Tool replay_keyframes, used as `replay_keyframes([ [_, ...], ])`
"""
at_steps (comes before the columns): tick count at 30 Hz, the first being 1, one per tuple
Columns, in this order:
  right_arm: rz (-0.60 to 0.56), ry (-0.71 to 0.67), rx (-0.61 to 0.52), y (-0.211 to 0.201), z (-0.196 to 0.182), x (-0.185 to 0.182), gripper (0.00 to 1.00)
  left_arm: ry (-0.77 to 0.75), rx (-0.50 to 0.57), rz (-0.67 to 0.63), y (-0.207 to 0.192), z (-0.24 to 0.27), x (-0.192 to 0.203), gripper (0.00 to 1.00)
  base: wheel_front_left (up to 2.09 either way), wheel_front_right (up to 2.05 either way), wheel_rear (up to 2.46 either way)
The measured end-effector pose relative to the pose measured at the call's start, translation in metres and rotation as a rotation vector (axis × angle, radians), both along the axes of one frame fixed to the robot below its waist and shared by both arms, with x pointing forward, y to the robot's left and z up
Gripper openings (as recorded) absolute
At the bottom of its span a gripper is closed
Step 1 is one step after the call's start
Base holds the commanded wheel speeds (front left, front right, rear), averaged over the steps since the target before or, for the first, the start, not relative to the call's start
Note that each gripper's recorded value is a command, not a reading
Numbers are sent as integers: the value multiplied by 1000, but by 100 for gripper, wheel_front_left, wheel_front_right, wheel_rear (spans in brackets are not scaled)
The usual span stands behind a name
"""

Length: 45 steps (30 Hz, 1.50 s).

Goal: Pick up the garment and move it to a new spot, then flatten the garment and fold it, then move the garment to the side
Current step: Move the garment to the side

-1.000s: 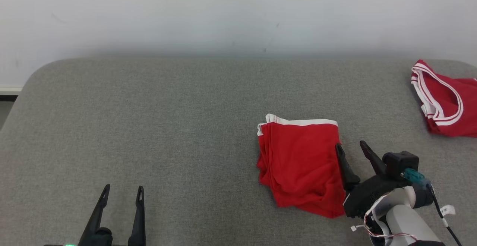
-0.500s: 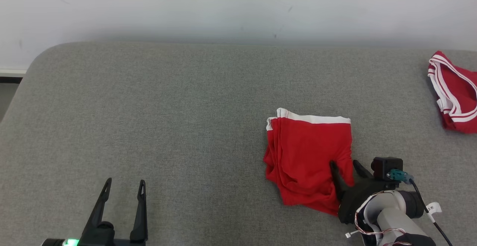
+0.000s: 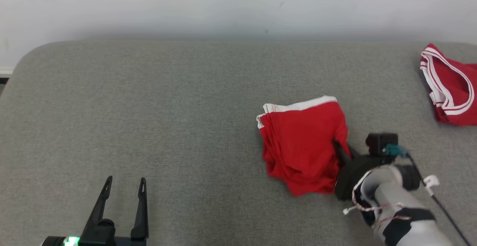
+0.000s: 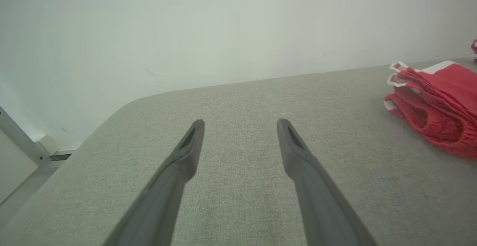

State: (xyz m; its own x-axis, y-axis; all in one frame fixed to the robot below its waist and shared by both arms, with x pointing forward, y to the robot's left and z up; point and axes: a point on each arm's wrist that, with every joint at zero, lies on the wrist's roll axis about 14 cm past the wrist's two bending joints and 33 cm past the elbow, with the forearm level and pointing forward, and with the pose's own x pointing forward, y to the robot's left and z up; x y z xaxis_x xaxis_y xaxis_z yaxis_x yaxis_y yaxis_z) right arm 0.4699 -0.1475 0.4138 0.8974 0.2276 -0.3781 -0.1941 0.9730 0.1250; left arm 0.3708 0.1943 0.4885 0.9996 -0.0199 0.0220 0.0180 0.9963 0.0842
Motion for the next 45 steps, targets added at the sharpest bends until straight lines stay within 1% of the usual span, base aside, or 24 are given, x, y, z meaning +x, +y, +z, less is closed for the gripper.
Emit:
replay_keyframes([
  [4, 0, -41, -58, -21, 15, 18, 0, 15, -9, -27, -10, -6, 8, 100, 0, 0, 0],
  [10, 25, -91, -145, -44, 38, 49, 0, 20, -20, -67, -25, -11, 29, 100, 0, 0, 0],
  [14, 15, -98, -222, -75, 49, 65, 0, 31, -23, -94, -34, -18, 44, 100, 0, 0, 0],
  [17, 2, -101, -259, -94, 57, 75, 0, 36, -21, -117, -42, -23, 55, 100, 0, 0, 0],
  [18, 2, -101, -259, -94, 57, 75, 0, 36, -21, -117, -42, -23, 55, 100, 0, 0, 0],
  [23, -30, -91, -352, -136, 67, 90, 0, 25, -18, -174, -59, -28, 76, 100, 0, 0, 0],
  [28, -70, -56, -412, -172, 67, 98, 0, 28, -14, -214, -71, -38, 91, 100, 0, 0, 0],
  [32, -135, -41, -475, -213, 78, 102, 0, 30, -11, -241, -79, -47, 103, 100, 0, 0, 0],
  [33, -161, -29, -507, -231, 82, 102, 0, 28, -9, -250, -82, -51, 108, 100, 0, 0, 0],
  [37, -180, 2, -572, -256, 86, 102, 0, 25, -3, -269, -87, -58, 117, 100, 0, 0, 0],
  [41, -221, 19, -648, -288, 98, 101, 0, 13, -6, -292, -94, -64, 127, 100, 0, 0, 0],
  [45, -239, 51, -708, -308, 98, 100, 0, 7, -12, -306, -100, -70, 132, 100, 0, 0, 0],
])
